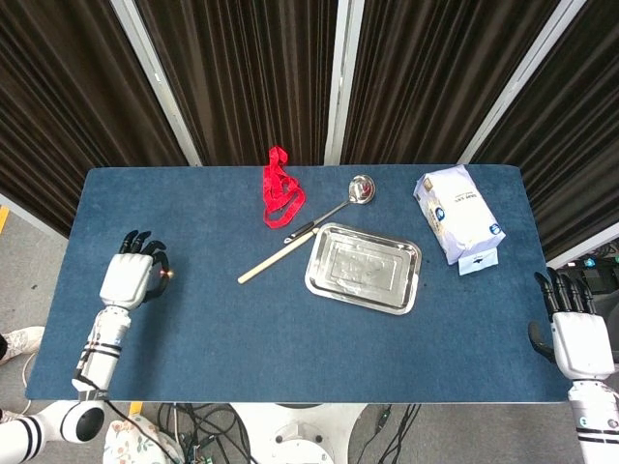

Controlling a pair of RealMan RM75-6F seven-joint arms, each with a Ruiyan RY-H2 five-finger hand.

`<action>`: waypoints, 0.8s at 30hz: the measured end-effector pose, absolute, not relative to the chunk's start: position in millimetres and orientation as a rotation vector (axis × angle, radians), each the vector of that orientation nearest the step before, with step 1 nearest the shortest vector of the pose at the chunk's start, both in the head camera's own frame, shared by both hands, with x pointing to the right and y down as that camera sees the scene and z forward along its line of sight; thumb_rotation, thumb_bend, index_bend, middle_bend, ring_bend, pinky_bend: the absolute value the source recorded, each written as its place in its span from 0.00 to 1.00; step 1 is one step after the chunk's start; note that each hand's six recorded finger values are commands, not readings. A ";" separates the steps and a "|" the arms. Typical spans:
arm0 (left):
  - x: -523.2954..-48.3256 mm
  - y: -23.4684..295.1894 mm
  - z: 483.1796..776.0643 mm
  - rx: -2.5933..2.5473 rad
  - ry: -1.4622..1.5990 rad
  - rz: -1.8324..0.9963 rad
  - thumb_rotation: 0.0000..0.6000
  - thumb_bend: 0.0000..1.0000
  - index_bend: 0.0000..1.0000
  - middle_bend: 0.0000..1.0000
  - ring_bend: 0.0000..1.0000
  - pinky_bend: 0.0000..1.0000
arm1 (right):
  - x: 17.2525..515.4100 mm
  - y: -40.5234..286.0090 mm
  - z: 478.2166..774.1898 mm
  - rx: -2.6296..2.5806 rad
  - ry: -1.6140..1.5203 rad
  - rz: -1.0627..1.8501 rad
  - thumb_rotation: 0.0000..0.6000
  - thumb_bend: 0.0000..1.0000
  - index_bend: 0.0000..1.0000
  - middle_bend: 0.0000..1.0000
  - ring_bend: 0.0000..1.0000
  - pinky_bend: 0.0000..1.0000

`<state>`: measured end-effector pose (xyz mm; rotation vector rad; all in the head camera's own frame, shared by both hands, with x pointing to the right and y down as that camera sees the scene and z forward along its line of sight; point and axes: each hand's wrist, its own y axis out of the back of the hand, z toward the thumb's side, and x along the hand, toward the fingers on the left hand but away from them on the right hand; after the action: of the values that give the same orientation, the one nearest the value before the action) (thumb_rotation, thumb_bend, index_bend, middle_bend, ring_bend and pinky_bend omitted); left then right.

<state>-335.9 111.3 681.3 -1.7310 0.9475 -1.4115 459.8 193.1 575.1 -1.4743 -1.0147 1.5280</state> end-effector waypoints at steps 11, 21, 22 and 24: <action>-326.8 126.4 696.5 -1.946 0.924 -1.468 1.00 0.49 0.64 0.27 0.08 0.03 | 463.5 194.6 574.7 -1.470 -1.017 1.535 1.00 0.38 0.00 0.00 0.00 0.00; -335.0 115.0 682.7 -1.645 0.873 -1.463 1.00 0.50 0.64 0.28 0.08 0.01 | 464.0 195.0 576.9 -1.476 -1.018 1.535 1.00 0.38 0.00 0.00 0.00 0.00; -334.0 115.8 683.6 -1.643 0.867 -1.464 1.00 0.50 0.64 0.28 0.08 0.01 | 464.5 195.0 576.7 -1.474 -1.019 1.536 1.00 0.38 0.00 0.00 0.00 0.00; -332.0 118.5 687.2 -1.667 0.874 -1.462 1.00 0.50 0.64 0.28 0.08 0.01 | 466.2 194.7 576.3 -1.469 -1.024 1.541 1.00 0.38 0.00 0.00 0.00 0.00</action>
<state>-332.0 118.5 687.2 -1.6667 0.8739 -1.4619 466.2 194.7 576.3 -1.4689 -1.0237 1.5414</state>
